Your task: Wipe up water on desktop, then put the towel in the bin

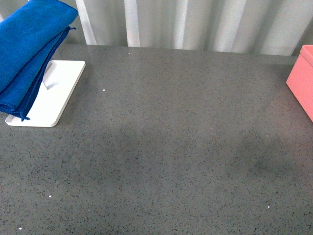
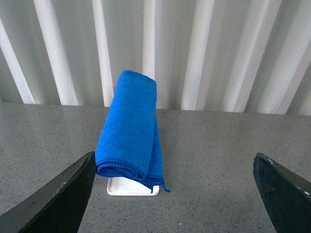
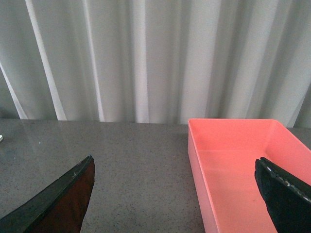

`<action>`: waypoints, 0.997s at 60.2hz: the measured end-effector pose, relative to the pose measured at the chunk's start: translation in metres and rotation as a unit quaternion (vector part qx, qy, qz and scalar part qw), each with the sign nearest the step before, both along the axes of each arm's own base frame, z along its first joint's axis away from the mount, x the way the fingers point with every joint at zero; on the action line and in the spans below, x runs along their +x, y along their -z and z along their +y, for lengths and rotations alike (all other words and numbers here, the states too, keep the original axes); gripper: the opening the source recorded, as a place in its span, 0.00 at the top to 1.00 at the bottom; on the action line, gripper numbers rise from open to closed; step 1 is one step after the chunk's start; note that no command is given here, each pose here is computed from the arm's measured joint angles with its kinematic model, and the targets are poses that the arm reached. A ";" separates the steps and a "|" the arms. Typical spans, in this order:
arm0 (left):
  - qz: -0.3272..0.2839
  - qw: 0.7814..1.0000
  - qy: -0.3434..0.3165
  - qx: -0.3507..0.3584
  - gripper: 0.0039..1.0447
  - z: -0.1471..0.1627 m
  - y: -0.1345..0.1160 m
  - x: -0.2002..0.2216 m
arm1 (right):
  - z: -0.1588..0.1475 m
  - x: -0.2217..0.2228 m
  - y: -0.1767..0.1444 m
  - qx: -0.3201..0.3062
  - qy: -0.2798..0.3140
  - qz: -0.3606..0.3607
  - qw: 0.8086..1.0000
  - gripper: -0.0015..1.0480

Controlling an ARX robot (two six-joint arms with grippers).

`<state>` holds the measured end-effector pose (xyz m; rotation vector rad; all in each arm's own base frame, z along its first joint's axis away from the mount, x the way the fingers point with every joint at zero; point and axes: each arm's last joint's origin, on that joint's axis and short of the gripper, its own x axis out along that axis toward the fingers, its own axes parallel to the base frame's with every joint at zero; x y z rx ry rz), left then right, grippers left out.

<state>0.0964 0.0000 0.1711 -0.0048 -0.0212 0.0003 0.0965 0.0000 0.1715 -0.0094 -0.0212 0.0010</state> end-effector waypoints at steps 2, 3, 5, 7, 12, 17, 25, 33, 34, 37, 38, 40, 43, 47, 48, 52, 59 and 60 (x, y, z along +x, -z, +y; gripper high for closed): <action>0.000 1.000 0.000 0.000 0.06 0.000 0.000 0.000 | 0.000 0.000 0.000 0.000 0.000 0.000 1.000 0.07; 0.000 1.000 0.000 0.000 0.06 0.000 0.000 0.000 | 0.000 0.000 0.000 0.000 0.000 0.000 1.000 0.07; 0.000 1.000 0.000 0.000 0.06 0.000 0.000 0.000 | 0.000 0.000 0.000 0.000 0.000 0.000 1.000 0.07; 0.000 1.000 0.000 0.000 0.06 0.000 0.000 0.000 | 0.000 0.000 0.000 0.000 0.000 0.000 1.000 0.07; 0.000 1.000 0.000 0.000 0.06 0.000 0.000 0.000 | 0.000 0.000 0.000 0.000 0.000 0.000 1.000 0.07; 0.000 1.000 0.000 0.000 0.06 0.000 0.000 0.000 | 0.000 0.000 0.000 0.000 0.000 0.000 1.000 0.07; 0.000 1.000 0.000 0.000 0.06 0.000 0.000 0.000 | 0.000 0.000 0.000 0.000 0.000 0.000 1.000 0.07; 0.000 1.000 0.000 0.000 0.06 0.000 0.000 0.000 | 0.000 0.000 0.000 0.000 0.000 0.000 1.000 0.07; 0.000 1.000 0.000 0.000 0.06 0.000 0.000 0.000 | 0.000 0.000 0.000 0.000 0.000 0.000 1.000 0.07; 0.000 1.000 0.000 0.000 0.06 0.000 0.000 0.000 | 0.000 0.000 0.000 0.000 0.000 0.000 1.000 0.07; 0.000 1.000 0.000 0.000 0.06 0.000 0.000 0.000 | 0.000 0.000 0.000 0.000 0.000 0.000 1.000 0.07; 0.000 1.000 0.000 0.000 0.06 0.000 0.000 0.000 | 0.000 0.000 0.000 0.000 0.000 0.000 1.000 0.07; 0.000 1.000 0.000 0.000 0.06 0.000 0.000 0.000 | 0.000 0.000 0.000 0.000 0.000 0.000 1.000 0.07; 0.000 1.000 0.000 0.000 0.06 0.000 0.000 0.000 | 0.000 0.000 0.000 0.000 0.000 0.000 1.000 0.07; 0.000 1.000 0.000 0.000 0.06 0.000 0.000 0.000 | 0.000 0.000 0.000 0.000 0.000 0.000 1.000 0.07; 0.000 1.000 0.000 0.000 0.06 0.000 0.000 0.000 | 0.000 0.000 0.000 0.000 0.000 0.000 1.000 0.07; 0.223 0.972 -0.028 -0.071 0.06 -0.006 -0.001 0.004 | 0.000 0.000 0.000 0.000 0.000 0.000 1.000 0.07; 0.244 0.966 -0.028 -0.077 0.06 -0.007 -0.002 0.006 | 0.000 0.000 0.000 0.000 0.000 0.000 1.000 0.07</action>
